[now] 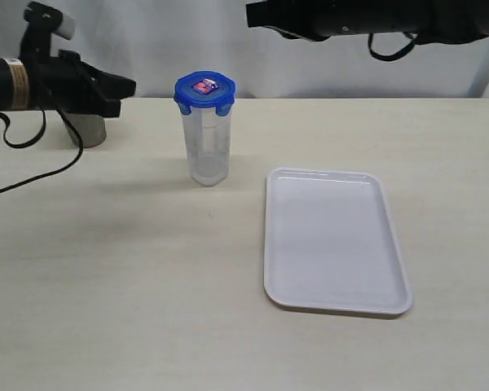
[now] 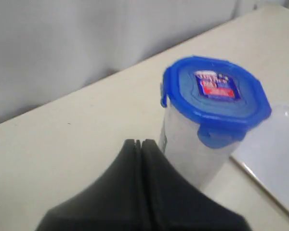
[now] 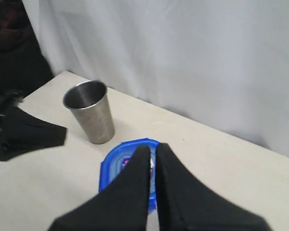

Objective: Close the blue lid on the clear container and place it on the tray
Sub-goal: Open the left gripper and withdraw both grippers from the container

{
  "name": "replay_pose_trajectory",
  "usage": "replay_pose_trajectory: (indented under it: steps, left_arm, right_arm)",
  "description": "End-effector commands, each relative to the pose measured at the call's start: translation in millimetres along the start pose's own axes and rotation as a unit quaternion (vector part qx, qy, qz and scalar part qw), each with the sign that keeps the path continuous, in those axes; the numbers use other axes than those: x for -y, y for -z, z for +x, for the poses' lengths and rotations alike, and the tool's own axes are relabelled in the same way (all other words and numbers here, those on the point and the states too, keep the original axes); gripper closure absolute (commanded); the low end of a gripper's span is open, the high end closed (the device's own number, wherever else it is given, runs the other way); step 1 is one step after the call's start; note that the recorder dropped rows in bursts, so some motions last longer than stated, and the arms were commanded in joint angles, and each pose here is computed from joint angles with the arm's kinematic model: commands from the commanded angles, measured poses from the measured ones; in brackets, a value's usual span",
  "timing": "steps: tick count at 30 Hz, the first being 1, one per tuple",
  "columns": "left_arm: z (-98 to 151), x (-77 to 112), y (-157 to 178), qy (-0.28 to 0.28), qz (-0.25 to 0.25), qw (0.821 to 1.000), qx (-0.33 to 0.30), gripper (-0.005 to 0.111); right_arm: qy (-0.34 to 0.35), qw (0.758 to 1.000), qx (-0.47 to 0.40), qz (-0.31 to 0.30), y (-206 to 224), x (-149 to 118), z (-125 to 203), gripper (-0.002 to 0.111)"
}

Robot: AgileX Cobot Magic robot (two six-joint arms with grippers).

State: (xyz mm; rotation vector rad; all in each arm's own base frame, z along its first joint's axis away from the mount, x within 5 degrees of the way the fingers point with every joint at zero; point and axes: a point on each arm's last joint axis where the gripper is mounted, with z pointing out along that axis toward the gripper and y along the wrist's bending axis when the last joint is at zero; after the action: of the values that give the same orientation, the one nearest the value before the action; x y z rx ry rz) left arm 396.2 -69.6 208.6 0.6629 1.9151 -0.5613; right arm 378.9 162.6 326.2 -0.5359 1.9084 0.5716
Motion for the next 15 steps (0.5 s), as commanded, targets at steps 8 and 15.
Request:
replay_pose_trajectory:
  steps: [8, 15]
  left_arm:
    - [-28, 56.4, 123, 0.023, -0.183, 0.980, 0.079, 0.107]
    - [-35, 99.3, 185, 0.008, -0.212, 0.965, 0.155, 0.107]
  right_arm:
    - [0.049, 0.989, 0.077, 0.118, 114, -19, 8, 0.104]
    - [0.054, 0.982, 0.128, 0.126, 178, -41, 20, 0.104]
